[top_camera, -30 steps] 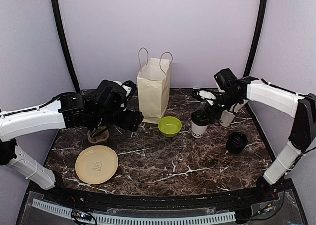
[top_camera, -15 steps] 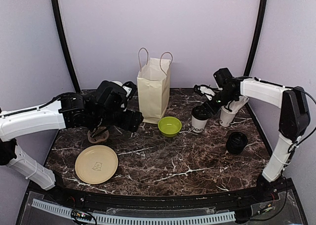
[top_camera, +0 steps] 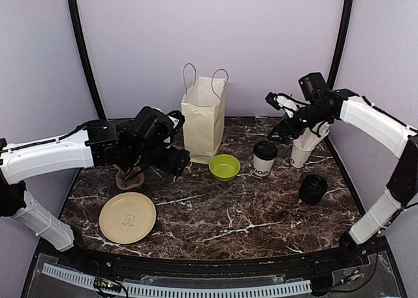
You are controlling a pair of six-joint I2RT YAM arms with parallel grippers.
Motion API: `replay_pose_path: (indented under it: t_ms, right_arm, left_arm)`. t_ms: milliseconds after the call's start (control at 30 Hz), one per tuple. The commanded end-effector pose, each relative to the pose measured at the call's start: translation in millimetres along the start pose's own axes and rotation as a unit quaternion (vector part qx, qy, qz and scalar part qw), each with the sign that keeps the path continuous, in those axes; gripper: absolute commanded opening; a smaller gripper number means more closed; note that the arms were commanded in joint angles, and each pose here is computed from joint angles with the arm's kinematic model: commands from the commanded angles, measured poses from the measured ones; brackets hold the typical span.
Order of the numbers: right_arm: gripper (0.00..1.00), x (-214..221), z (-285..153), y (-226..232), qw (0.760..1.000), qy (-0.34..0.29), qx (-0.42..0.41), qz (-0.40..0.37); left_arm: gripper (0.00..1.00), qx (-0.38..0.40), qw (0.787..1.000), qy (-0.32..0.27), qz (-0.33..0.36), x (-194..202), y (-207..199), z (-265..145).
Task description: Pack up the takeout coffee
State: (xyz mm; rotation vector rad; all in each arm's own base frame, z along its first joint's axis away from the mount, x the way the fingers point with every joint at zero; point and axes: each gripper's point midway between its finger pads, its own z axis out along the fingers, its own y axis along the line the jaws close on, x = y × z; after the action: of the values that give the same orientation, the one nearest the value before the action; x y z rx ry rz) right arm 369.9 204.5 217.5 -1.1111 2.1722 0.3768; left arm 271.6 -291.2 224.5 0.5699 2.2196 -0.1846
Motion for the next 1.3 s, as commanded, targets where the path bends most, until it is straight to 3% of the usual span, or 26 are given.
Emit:
replay_pose_path:
  t_ms: [0,333,633,800,1267]
  right_arm:
    - [0.87,13.8,-39.1,25.0,1.0,-0.006,-0.008,-0.027]
    - [0.8,41.0,-34.6,58.5,0.998,-0.027,-0.061,-0.013]
    - [0.79,46.3,-23.0,63.0,0.996,-0.049,-0.071,-0.003]
    - [0.79,52.1,-20.6,64.8,0.996,-0.05,-0.069,-0.005]
    - [0.79,57.2,-18.6,69.3,0.996,-0.055,-0.076,-0.007]
  left_arm:
    - [0.87,-0.019,0.999,-0.032,0.014,-27.2,14.4,-17.7]
    - [0.59,-0.049,0.994,-0.067,-0.068,-110.0,111.5,-39.8]
    - [0.59,-0.061,0.995,0.016,-0.077,-115.6,160.9,32.5]
    - [0.57,-0.046,0.995,0.053,-0.076,-113.6,169.4,70.7]
    - [0.48,-0.048,0.992,0.091,-0.067,-110.6,177.5,111.6]
